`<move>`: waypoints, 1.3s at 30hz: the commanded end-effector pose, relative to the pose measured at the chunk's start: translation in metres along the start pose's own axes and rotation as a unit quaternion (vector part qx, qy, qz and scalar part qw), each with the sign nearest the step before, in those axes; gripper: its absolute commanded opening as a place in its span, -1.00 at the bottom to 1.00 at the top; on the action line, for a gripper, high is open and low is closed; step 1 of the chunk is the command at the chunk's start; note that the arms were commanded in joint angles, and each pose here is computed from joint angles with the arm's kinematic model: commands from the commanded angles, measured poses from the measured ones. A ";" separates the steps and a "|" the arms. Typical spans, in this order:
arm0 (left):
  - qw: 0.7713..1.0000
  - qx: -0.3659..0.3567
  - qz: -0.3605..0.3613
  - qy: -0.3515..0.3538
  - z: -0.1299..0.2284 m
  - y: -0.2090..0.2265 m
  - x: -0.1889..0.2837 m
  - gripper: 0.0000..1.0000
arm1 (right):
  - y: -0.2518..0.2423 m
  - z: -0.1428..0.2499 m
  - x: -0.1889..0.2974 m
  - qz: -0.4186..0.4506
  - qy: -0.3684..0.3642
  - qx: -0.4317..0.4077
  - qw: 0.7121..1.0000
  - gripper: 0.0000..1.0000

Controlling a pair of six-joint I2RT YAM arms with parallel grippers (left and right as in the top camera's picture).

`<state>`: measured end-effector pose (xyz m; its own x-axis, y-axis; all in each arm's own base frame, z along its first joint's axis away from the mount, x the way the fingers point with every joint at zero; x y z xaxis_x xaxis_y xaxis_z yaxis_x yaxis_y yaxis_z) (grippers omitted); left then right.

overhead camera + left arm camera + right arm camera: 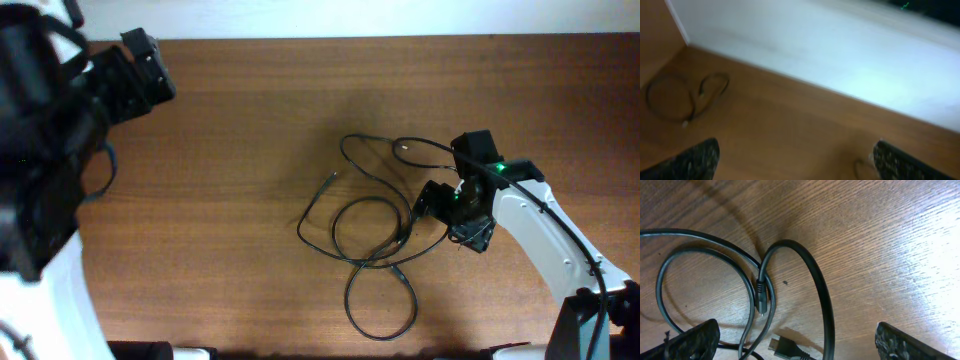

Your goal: Untangle cables

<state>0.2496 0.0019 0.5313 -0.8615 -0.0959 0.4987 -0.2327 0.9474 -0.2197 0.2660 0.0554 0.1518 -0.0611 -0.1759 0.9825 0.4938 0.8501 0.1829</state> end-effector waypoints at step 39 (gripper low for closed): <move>0.919 0.037 -0.020 0.391 0.400 -0.052 -0.174 -1.00 | -0.001 0.000 0.001 0.004 -0.005 0.001 1.000 0.97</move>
<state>0.2238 -0.1586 0.1050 -0.2060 0.1479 0.9673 -0.5482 0.8014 -0.2393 0.2660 0.0554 0.1518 -0.0611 -0.1759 0.9825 0.4935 0.8503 0.1829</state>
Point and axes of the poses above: each gripper's point midway between its finger pads, its own x axis back along the fingers, its own y axis along the line the jaws close on, z = x × y, the point moved 9 cm from there along x, back along the fingers, and after that the axes turned 1 degree about x, right-handed, at the moved point
